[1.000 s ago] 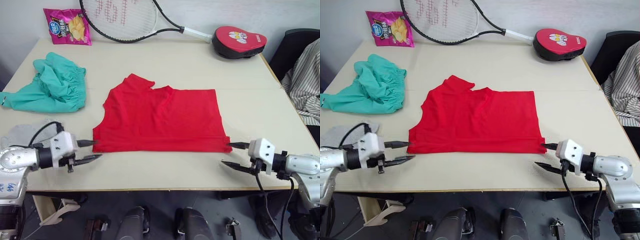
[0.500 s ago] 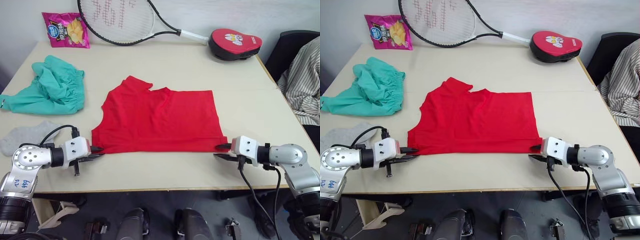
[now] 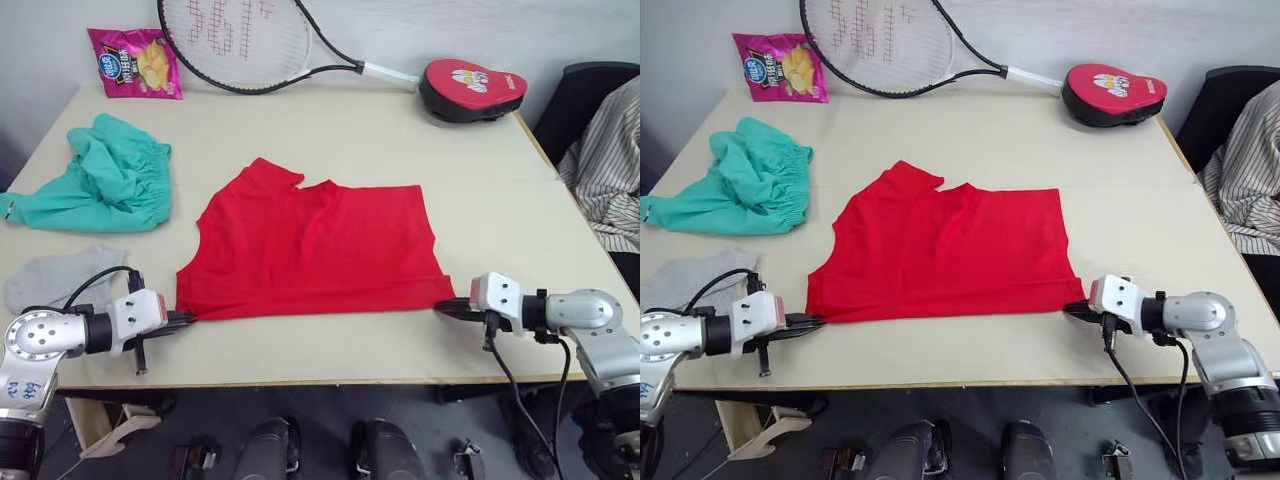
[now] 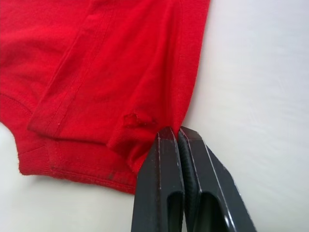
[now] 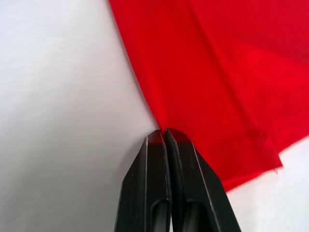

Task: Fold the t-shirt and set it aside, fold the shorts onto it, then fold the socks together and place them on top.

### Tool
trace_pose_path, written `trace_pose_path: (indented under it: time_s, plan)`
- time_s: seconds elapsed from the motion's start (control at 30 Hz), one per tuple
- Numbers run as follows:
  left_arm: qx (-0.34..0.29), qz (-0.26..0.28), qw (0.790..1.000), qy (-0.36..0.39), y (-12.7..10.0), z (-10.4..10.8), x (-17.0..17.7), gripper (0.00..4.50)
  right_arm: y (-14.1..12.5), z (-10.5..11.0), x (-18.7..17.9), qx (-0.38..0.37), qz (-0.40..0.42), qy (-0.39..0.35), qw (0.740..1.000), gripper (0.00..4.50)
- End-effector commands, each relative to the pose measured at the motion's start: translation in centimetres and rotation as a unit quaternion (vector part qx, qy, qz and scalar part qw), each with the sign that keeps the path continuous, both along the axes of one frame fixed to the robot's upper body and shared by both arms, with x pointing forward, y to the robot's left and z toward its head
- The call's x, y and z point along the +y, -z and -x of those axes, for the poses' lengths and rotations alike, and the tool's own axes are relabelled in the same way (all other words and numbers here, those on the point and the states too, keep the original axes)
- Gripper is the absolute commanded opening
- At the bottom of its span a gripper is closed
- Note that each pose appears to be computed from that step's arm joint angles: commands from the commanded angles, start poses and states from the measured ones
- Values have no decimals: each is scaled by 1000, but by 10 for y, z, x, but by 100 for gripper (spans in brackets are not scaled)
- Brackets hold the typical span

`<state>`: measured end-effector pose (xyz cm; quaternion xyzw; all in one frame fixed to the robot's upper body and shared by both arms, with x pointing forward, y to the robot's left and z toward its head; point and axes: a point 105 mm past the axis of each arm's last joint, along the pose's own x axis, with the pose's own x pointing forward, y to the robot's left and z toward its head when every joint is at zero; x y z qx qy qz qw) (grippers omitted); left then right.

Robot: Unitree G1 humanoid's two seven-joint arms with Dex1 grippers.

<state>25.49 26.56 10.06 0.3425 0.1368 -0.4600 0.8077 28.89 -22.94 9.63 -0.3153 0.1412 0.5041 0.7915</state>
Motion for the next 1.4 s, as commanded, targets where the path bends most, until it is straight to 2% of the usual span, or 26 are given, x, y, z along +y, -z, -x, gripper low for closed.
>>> trace_pose_path:
  time_s: [0.03, 0.17, 0.23, 0.4, 0.5, 0.63, 0.8, 1.0, 1.2, 1.4]
  plan:
    - [-3, -2, 1000, -3, -13, 16, 3, 0, 4, 27, -11, 71, 2, 0, 997, 7]
    - [6, -3, 1000, -5, -12, 29, 4, 0, 5, 58, -6, 127, -10, -15, 992, 7]
    - [10, -8, 1000, -2, -9, 33, 3, 0, 4, 65, -1, 124, -17, -23, 992, 7]
    - [6, -9, 1000, -4, -4, 29, 1, 0, -8, 43, 5, 35, -53, 10, 998, 7]
    - [3, -9, 1000, 0, -5, 24, -1, 0, -13, 34, 4, 16, -45, 1, 999, 67]
    - [2, -10, 1000, 4, -4, 20, -2, 0, -17, 24, 4, -13, -14, -25, 1000, 200]
    - [1, -9, 1000, 6, -3, 18, -3, 0, -15, 14, 3, -30, 24, -42, 998, 200]
    - [1, -8, 1000, 5, -3, 18, -3, 0, -11, -13, 17, -73, 55, -67, 993, 200]
    - [-3, -10, 1000, 2, -7, 16, -1, 0, 0, -15, 19, -51, 85, -93, 991, 200]
    - [-5, -13, 1000, 1, -9, 13, 1, 0, 4, -13, 13, -21, 97, -92, 991, 18]
